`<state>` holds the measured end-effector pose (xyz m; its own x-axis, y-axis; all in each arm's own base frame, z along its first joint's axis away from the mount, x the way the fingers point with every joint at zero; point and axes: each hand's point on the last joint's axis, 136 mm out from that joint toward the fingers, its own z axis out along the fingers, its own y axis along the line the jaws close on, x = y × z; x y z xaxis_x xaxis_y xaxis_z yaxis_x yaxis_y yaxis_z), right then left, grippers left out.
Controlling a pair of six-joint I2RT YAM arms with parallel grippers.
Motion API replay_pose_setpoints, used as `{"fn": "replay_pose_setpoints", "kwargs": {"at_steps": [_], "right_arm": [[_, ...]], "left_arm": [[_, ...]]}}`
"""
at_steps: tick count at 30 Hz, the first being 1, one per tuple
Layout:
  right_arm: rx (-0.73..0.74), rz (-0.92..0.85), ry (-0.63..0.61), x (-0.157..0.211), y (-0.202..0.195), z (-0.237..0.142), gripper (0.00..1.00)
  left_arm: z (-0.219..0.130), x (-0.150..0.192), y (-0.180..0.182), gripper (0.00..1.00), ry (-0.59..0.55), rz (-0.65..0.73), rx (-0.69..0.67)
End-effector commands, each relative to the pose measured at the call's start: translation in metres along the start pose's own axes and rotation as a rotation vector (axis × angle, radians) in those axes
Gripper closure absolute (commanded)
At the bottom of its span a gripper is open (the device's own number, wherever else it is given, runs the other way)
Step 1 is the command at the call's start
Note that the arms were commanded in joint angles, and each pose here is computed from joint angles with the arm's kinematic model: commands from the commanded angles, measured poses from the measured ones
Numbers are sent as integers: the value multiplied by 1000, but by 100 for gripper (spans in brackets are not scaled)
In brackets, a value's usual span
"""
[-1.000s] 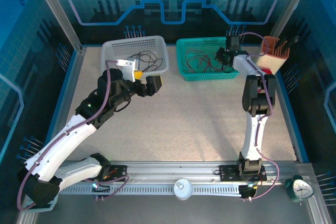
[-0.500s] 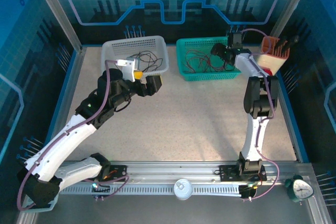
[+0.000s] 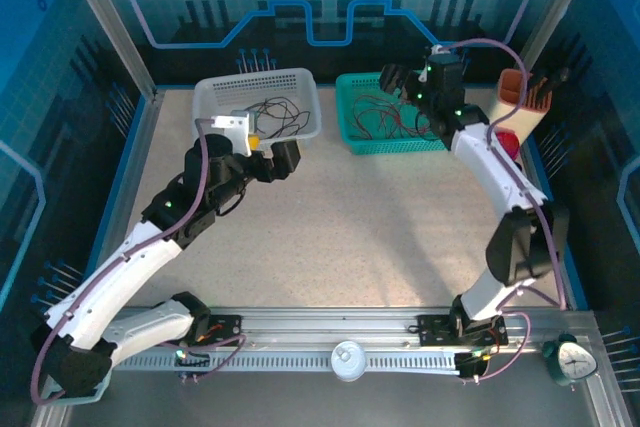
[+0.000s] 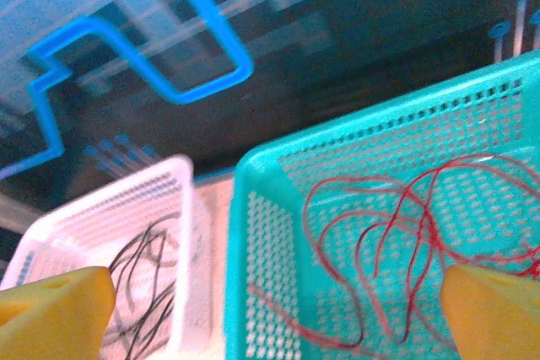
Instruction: Untangle the cables
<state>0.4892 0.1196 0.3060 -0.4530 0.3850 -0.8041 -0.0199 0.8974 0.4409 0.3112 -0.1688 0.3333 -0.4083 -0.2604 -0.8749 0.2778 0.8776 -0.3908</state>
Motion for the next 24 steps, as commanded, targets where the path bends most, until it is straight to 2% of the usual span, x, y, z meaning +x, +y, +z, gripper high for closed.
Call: {"fn": "replay_pose_setpoints", "kwargs": {"at_steps": [1,6,11,17,20,24], "right_arm": [[-44,-98,-51,9,20,-32,0],[-6,-198,-60,43,12,-81,0],[121,-243,-79,76,-38,-115,0],[239,-340,-168,90,-82,-133,0],[287,-367,-158,95,-100,-131,0],[320,-381,-201,104,-121,-126,0]], "left_arm": [[-5,0,37,1,-51,16,-177],[-11,-2,70,1,-145,72,-321],[-15,0,95,1,-209,138,-414],[-10,12,119,1,-192,233,-500],[-7,19,134,1,-201,272,-544],[-2,33,149,1,-285,299,-525]]}}
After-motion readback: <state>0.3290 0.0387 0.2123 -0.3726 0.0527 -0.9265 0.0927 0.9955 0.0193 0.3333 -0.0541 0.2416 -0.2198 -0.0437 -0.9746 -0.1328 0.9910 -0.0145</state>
